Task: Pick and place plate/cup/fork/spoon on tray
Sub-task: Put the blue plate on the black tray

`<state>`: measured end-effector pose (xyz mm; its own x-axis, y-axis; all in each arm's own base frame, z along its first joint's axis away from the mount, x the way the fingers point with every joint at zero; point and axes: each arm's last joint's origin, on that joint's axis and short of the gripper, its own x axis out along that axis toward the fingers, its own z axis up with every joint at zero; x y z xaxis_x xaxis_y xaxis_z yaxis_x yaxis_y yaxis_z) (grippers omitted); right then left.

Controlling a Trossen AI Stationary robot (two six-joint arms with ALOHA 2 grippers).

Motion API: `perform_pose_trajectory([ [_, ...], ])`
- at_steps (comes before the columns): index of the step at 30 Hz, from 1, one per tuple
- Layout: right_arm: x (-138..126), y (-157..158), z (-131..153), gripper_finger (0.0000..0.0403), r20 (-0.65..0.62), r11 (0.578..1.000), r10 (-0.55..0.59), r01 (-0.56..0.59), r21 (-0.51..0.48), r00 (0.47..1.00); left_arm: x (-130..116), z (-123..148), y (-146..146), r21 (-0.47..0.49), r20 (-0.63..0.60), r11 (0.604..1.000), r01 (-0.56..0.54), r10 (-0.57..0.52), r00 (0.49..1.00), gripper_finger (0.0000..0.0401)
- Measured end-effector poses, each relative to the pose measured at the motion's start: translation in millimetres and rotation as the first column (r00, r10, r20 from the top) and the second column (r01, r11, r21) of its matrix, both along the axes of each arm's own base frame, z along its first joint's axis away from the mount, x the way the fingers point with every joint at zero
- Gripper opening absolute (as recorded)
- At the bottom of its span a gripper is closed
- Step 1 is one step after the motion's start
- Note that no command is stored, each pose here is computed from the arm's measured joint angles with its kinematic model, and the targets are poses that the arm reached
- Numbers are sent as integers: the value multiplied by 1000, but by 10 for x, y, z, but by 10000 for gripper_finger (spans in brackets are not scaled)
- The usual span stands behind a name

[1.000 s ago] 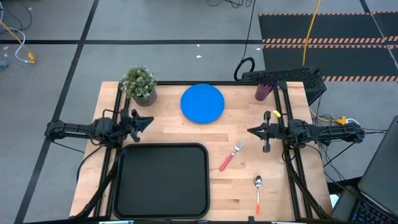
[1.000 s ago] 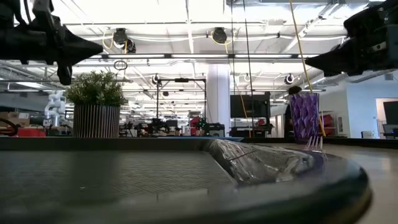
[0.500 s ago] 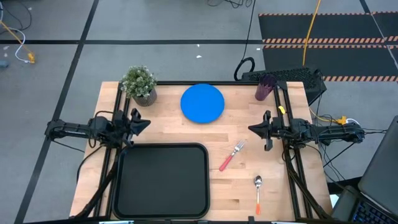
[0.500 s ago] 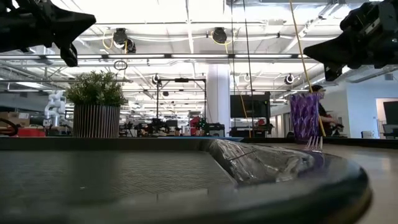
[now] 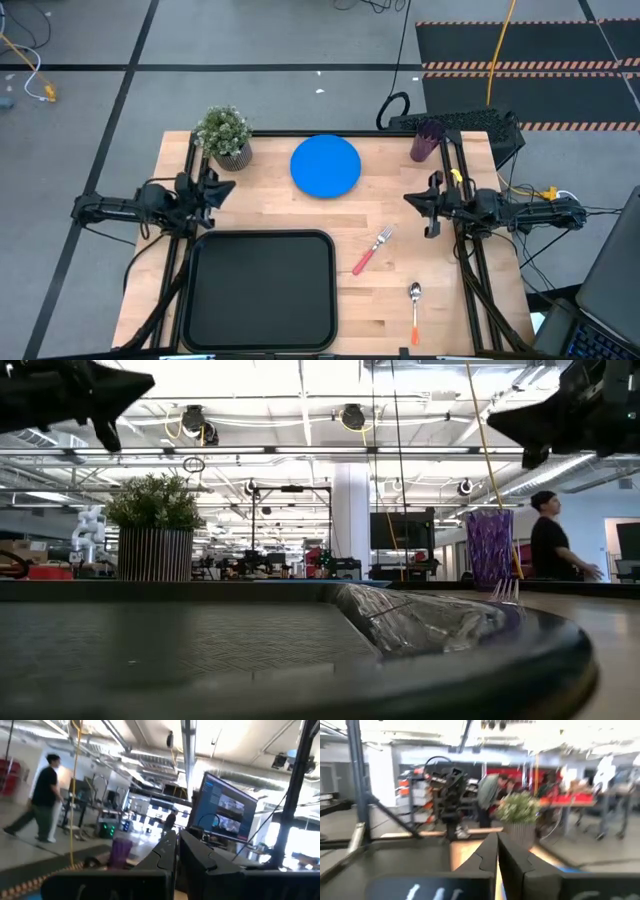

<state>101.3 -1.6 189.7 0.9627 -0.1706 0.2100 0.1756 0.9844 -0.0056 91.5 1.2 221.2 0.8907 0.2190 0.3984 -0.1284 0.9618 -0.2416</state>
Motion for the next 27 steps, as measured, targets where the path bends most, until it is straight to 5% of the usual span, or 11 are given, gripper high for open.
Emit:
perform_pose_trajectory([
  [5, -16, -1, 61, 53, 53, 997, -18, 22, -71, 998, 76, 318, -10, 84, -173, 996, -11, 26, 985, 21],
  [9, -8, 1, 35, 94, 24, 997, -14, 16, -80, 1000, 310, 451, -29, 145, -407, 989, 12, 49, 912, 21],
  [13, -2, -2, 5, 133, -11, 995, -30, 29, -98, 999, 598, 487, -55, 83, -691, 995, 48, 23, 723, 21],
  [17, -1, -7, 0, 165, -15, 996, -45, 44, -84, 999, 915, 559, -87, 63, -835, 994, 85, 6, 550, 21],
  [23, 2, -6, -16, 191, -23, 999, -27, 26, -28, 999, 1416, 692, 39, 242, -889, 966, -96, 260, 377, 21],
  [27, 8, -5, -47, 194, -51, 1000, -22, 21, -10, 998, 1756, 517, 80, 362, -905, 932, -13, 355, 234, 32],
])
